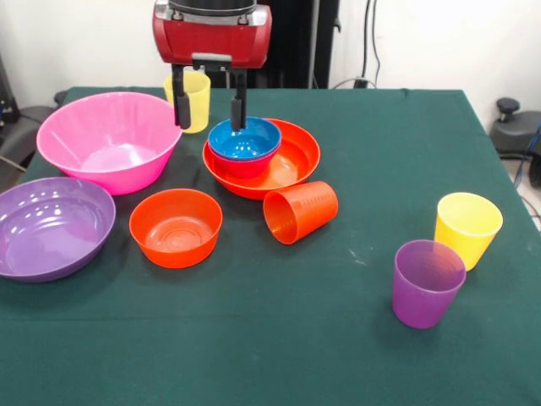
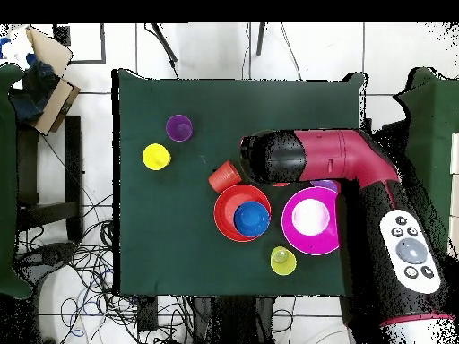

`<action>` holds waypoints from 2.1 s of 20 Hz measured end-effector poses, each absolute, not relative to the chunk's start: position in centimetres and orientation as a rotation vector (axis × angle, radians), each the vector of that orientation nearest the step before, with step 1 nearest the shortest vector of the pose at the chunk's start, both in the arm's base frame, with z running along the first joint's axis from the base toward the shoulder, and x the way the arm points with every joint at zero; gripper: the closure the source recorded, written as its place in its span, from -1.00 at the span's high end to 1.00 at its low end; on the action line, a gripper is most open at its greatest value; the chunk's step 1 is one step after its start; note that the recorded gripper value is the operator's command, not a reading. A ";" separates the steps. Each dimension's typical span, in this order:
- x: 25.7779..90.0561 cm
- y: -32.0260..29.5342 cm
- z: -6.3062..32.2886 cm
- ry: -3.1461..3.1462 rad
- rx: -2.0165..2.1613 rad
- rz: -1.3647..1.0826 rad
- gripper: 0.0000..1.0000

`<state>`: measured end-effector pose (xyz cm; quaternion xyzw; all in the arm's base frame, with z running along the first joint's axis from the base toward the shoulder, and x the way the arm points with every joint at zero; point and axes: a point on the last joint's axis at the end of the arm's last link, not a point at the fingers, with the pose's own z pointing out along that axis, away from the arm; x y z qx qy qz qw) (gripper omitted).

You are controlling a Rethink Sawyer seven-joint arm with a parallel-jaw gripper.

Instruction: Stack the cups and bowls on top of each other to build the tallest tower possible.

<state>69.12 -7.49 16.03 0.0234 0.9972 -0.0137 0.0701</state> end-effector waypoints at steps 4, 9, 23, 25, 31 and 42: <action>69.3 -7.0 16.1 2.995 0.048 -0.038 1.00; 69.3 -6.8 16.0 2.992 0.028 -0.048 1.00; 68.5 -6.1 15.8 3.001 -0.016 -0.071 1.00; 68.4 -6.1 15.8 3.003 -0.020 -0.072 1.00; 68.1 -6.0 15.6 3.008 -0.026 -0.073 1.00; 67.5 -5.7 15.2 3.021 -0.034 -0.067 1.00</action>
